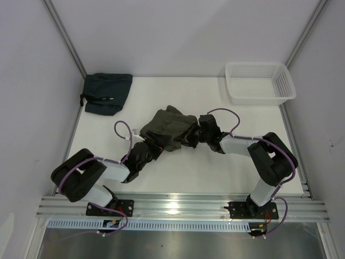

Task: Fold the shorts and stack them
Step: Neatly place the folded shorts to the corner

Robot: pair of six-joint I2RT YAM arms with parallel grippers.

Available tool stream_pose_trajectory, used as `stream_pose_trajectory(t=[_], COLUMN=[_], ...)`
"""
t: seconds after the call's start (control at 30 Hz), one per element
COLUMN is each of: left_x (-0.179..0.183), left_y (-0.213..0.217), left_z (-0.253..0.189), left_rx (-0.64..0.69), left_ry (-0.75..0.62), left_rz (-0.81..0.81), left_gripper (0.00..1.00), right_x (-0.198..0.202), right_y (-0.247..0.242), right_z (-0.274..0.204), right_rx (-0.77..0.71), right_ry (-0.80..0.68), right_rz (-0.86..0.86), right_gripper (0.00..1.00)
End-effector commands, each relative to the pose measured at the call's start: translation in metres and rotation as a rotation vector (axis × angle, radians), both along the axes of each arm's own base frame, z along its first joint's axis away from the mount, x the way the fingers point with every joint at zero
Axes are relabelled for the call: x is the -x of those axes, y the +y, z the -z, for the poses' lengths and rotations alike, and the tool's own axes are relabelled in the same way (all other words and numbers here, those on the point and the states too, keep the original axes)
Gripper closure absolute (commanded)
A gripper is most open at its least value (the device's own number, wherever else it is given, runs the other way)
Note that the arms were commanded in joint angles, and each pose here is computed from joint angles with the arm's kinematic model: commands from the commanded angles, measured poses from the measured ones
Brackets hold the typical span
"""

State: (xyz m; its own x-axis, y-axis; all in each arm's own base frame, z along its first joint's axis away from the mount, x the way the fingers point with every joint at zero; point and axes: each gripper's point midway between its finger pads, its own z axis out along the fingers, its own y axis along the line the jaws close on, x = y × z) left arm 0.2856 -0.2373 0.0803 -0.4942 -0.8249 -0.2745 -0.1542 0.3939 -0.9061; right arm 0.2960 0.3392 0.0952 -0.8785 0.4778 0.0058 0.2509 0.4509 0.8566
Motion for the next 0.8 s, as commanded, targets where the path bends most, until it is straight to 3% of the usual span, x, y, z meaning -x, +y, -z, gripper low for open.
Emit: stream_pose_trajectory(t=[0.0,0.3,0.77], left_x=[-0.006,0.016,-0.015], left_y=[-0.006,0.005,-0.016], left_z=[-0.009,0.022,0.006], left_rx=[0.084,0.049,0.104], left_ry=[-0.038,0.027,0.009], left_rz=[-0.022,-0.026,-0.079], left_gripper=[0.01,0.00,0.01], right_x=[0.003,0.003,0.012], right_y=[0.012,0.011,0.009], right_z=[-0.022,-0.019,-0.021], right_rx=[-0.074,-0.075,-0.074], right_ry=[-0.042,-0.036,-0.043], right_rz=[-0.029,-0.021,-0.003], right_gripper=[1.00,1.00,1.00])
